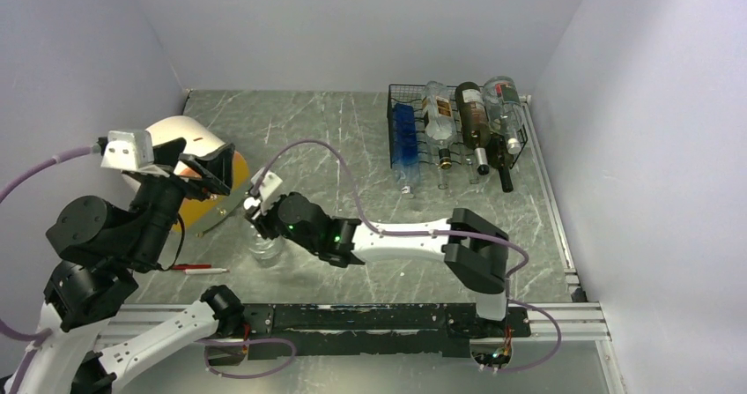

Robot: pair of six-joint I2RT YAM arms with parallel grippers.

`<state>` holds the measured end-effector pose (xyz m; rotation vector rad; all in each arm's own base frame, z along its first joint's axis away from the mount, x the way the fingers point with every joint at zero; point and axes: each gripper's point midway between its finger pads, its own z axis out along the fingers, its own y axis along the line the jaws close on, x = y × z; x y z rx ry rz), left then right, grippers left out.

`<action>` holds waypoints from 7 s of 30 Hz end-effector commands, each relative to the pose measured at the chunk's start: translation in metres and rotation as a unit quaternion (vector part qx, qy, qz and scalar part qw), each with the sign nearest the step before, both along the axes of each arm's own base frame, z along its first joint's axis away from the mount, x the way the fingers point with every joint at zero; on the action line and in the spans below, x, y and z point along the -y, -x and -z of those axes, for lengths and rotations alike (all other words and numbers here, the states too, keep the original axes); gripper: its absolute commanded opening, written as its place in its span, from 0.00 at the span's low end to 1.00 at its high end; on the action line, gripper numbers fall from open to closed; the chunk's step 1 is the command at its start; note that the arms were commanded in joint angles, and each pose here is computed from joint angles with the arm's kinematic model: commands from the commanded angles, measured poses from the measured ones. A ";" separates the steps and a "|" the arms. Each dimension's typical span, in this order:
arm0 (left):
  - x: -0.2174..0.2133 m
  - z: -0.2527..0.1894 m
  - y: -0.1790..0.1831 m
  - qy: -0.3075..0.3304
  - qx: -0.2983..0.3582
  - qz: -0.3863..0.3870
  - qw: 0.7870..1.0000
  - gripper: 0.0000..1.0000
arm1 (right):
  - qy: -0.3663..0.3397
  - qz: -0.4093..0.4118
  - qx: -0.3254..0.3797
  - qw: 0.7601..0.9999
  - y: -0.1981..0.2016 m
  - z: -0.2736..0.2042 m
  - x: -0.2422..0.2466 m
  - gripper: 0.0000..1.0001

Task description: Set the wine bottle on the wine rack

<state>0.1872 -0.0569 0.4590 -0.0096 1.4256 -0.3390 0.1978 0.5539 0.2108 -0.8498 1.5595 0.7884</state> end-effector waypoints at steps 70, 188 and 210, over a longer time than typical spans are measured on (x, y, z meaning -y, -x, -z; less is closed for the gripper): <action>0.124 0.105 -0.069 -0.037 -0.149 0.101 0.983 0.98 | 0.049 0.212 -0.091 0.972 -0.035 0.051 0.191 0.00; 0.096 0.204 -0.087 0.068 -0.283 0.092 0.952 0.91 | -0.058 0.332 -0.058 0.940 -0.075 -0.072 0.293 0.00; 0.093 0.202 -0.067 0.065 -0.264 0.116 0.955 0.92 | -0.039 0.423 -0.118 0.898 -0.208 -0.079 0.355 0.00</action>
